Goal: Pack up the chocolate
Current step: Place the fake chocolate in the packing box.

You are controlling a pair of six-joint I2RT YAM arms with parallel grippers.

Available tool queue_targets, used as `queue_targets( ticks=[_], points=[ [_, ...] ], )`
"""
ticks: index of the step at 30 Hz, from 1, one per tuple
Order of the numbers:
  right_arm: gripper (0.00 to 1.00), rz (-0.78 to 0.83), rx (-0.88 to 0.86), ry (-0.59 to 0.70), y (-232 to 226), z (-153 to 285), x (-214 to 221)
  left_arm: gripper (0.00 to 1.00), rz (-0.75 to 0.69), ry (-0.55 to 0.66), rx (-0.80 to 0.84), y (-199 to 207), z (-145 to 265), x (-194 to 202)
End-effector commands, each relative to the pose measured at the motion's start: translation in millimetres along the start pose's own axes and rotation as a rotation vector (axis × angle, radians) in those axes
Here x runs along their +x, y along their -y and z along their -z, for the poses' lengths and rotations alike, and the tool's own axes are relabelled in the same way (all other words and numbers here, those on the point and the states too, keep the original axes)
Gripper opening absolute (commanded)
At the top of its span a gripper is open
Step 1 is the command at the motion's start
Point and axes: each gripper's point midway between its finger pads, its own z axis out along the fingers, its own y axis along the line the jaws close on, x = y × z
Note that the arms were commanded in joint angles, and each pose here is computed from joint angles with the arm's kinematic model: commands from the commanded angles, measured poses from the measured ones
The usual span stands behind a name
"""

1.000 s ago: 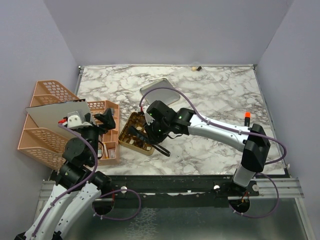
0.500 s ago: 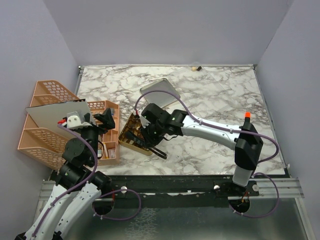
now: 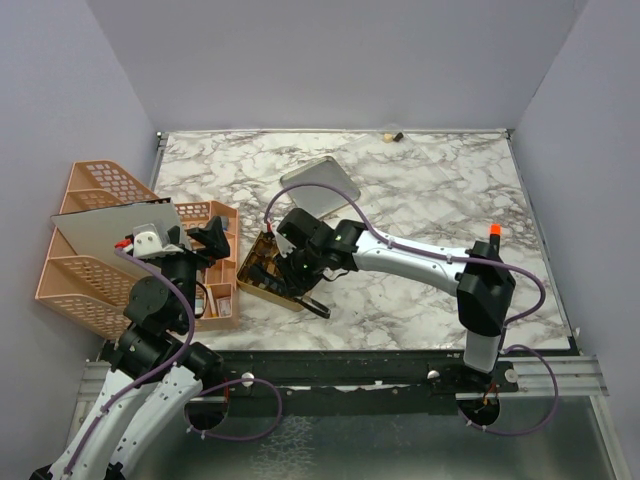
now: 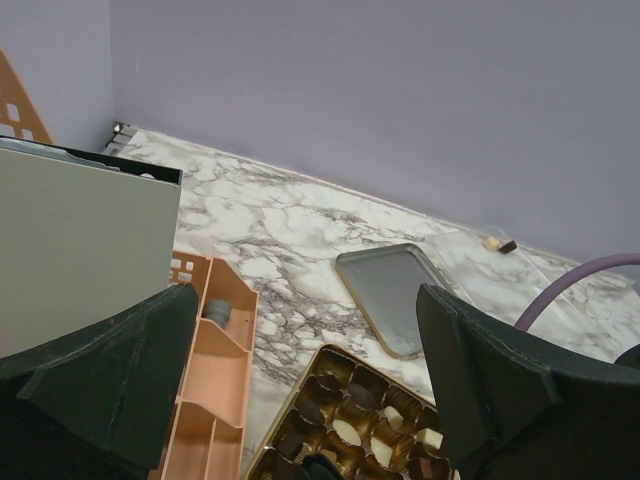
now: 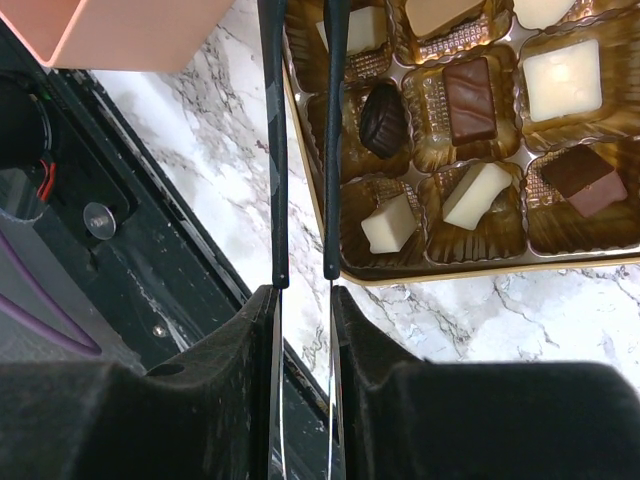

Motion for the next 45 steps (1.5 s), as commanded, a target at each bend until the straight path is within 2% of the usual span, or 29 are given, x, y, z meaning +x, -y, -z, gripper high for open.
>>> queue_targets(
  ticks=[1, 30, 45],
  points=[
    [0.27, 0.006, -0.035, 0.023, -13.4, -0.1, -11.5, 0.99, 0.009, 0.019, -0.022, -4.9, -0.2, -1.9],
    [0.35, -0.010, -0.025, 0.007, -12.2, -3.7, -9.2, 0.99, 0.012, 0.023, -0.020, -4.7, 0.3, -3.3],
    [0.32, -0.013, -0.010, 0.107, -17.3, 38.1, -22.8, 0.99, 0.011, 0.021, -0.016, -3.6, -0.3, -2.4]
  ],
)
